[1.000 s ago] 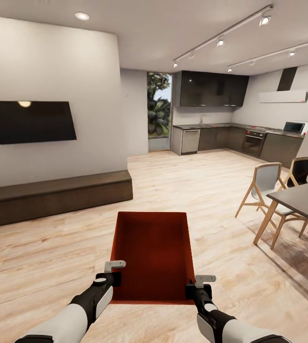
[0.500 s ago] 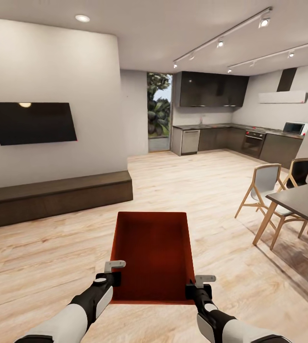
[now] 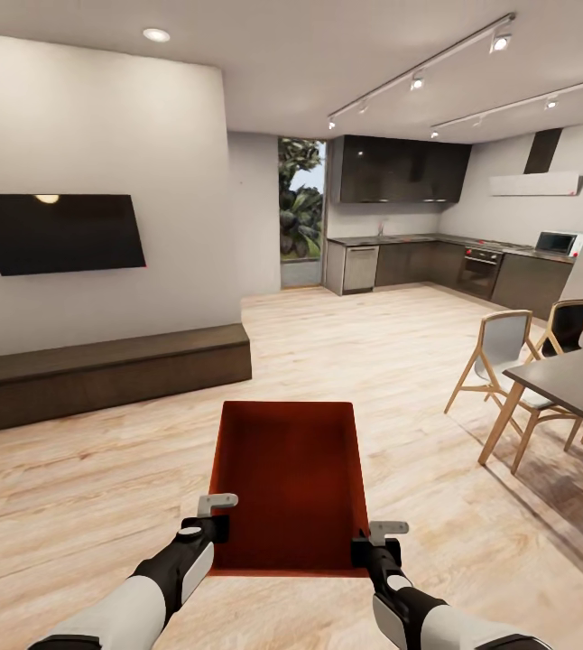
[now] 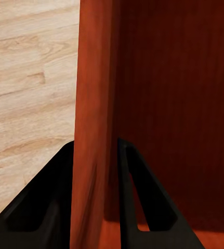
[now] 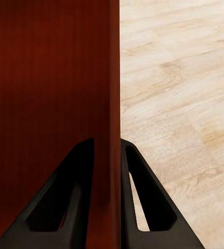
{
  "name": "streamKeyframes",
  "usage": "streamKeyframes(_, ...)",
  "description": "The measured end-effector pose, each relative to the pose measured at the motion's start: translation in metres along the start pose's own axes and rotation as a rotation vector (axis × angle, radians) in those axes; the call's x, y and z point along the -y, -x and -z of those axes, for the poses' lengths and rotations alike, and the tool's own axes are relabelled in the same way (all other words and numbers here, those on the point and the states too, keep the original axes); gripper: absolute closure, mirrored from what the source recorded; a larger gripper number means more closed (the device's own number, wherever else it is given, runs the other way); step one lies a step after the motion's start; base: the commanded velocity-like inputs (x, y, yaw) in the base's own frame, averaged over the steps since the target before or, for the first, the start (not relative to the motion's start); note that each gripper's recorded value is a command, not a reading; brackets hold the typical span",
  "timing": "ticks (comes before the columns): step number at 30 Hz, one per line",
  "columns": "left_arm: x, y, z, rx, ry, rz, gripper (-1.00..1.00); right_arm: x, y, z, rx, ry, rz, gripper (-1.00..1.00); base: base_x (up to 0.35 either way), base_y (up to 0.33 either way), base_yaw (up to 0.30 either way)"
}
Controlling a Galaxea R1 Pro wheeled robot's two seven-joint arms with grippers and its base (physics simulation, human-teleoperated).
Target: Move the two storage containers from the living room to the garage. In the garage, place one container on the floor and stack the other container on top of it (either order is fine).
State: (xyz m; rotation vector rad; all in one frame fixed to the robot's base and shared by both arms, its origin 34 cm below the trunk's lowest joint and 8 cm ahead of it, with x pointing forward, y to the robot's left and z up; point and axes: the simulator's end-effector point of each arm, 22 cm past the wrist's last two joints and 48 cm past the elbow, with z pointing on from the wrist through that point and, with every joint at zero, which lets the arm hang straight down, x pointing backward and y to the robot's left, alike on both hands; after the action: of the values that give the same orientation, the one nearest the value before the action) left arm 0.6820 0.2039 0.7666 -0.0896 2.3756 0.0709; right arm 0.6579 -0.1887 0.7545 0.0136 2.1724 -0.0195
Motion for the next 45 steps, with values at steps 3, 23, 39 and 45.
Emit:
streamKeyframes(3,0.000,0.000,0.000,0.000,0.000,0.000,1.00,0.000,0.000,0.000,0.000,0.000,0.000,1.00,0.000,0.000,0.000)
streamKeyframes(23,0.000,0.007,0.004,0.014,-0.001,0.002,1.00,0.001,0.007,0.002,0.015,0.001,0.001,1.00,0.000,0.000,0.000)
streamKeyframes(39,0.001,0.019,0.011,0.039,-0.003,0.004,1.00,0.001,0.021,0.005,0.039,0.003,-0.001,1.00,0.000,0.000,0.000)
streamKeyframes(45,0.001,0.024,0.014,0.047,-0.003,0.004,1.00,0.001,0.026,0.007,0.048,0.004,-0.002,1.00,0.000,0.000,0.000)
